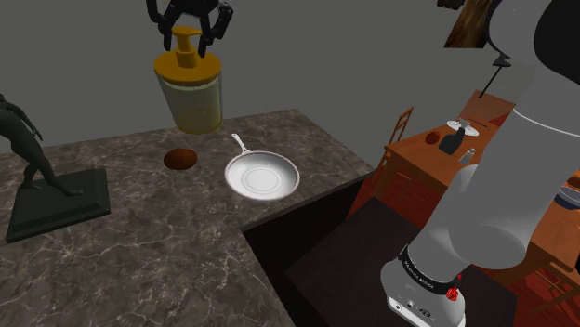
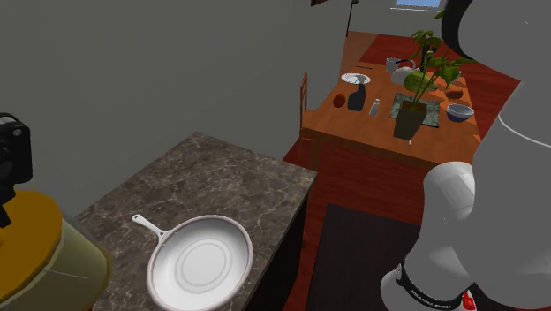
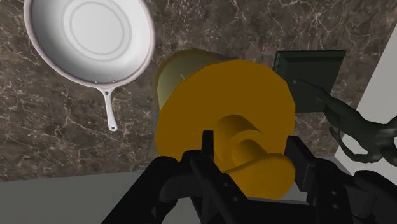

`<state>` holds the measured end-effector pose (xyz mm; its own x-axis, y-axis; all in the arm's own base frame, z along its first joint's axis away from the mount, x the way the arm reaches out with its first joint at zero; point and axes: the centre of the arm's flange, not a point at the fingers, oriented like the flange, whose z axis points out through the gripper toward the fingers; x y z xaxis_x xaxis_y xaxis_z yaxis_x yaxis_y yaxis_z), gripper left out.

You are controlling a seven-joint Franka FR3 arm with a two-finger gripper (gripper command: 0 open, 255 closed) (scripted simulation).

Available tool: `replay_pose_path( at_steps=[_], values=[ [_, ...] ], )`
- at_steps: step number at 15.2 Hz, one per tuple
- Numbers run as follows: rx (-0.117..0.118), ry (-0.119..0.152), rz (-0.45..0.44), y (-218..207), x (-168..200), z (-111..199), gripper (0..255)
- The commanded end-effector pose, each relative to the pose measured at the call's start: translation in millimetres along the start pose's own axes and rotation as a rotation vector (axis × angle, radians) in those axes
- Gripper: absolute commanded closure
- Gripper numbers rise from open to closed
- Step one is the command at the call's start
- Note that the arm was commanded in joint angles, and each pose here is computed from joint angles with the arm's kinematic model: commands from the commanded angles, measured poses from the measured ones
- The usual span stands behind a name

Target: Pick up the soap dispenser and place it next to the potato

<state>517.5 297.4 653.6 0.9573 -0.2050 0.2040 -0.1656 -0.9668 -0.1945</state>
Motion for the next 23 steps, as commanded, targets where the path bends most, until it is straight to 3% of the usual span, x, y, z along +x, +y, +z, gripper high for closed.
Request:
replay_pose_path(
  at_steps=[1,23],
  values=[
    [0.001,0.001,0.0,1.9,-2.6,9.0,255],
    [0.001,0.001,0.0,24.5,-26.3,120.5,255]
  ],
)
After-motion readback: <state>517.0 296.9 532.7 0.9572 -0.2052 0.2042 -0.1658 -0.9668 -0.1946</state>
